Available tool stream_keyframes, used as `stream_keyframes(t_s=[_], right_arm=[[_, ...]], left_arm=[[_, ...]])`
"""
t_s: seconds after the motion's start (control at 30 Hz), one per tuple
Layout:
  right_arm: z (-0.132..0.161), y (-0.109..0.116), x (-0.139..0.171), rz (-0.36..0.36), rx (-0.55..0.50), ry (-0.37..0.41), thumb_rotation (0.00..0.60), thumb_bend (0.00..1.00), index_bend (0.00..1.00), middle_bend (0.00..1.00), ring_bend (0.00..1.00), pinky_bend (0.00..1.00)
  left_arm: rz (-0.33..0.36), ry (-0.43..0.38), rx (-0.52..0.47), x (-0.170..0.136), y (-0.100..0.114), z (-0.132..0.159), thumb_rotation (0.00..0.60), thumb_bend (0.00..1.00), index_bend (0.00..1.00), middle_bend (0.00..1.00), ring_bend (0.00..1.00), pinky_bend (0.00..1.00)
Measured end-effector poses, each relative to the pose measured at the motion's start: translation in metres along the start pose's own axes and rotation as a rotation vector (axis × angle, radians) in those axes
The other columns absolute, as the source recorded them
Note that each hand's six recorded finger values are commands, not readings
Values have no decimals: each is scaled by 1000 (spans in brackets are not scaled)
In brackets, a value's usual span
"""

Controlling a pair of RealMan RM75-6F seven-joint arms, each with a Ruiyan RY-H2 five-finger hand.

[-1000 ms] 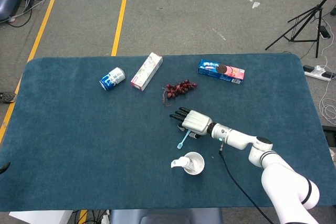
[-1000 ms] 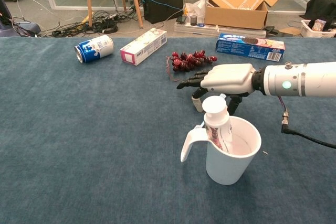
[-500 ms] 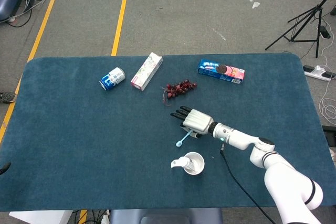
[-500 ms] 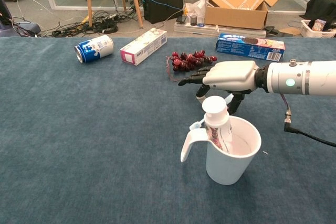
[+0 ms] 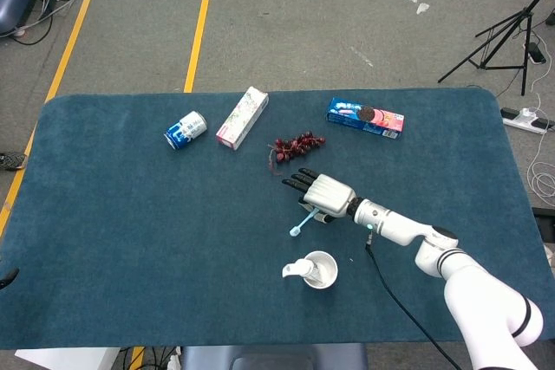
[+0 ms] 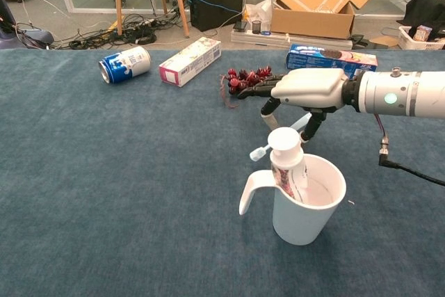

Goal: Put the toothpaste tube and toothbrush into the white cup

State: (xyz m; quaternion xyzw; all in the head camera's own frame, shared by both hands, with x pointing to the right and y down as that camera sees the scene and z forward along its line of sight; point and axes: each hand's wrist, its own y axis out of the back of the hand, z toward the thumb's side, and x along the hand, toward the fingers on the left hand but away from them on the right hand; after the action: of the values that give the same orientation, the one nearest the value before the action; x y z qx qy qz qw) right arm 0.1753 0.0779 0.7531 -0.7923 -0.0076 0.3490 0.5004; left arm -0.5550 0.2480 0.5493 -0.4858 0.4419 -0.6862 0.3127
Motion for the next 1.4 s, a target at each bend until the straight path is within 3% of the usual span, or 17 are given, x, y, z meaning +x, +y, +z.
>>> stream_keyframes(t_s=[0.43, 0.87, 1.17, 1.4], right_arm=[[-11, 40, 18, -139, -61, -47, 600, 267, 606, 17, 0, 77], [-5, 97, 67, -294, -312, -83, 600, 268, 606, 19, 0, 77], [8, 127, 118, -307, -533, -102, 600, 267, 606, 22, 0, 77], [14, 117, 139, -256, -741, -103, 600, 267, 606, 23, 0, 77]], left_arm=[[0, -21, -1, -4, 1, 5, 600, 98, 589, 423, 315, 325], [2, -57, -2, -9, 3, 14, 600, 98, 589, 423, 315, 325], [6, -84, 6, -14, 2, 22, 600, 98, 589, 423, 315, 325], [4, -104, 11, -17, 1, 28, 600, 98, 589, 423, 315, 325]])
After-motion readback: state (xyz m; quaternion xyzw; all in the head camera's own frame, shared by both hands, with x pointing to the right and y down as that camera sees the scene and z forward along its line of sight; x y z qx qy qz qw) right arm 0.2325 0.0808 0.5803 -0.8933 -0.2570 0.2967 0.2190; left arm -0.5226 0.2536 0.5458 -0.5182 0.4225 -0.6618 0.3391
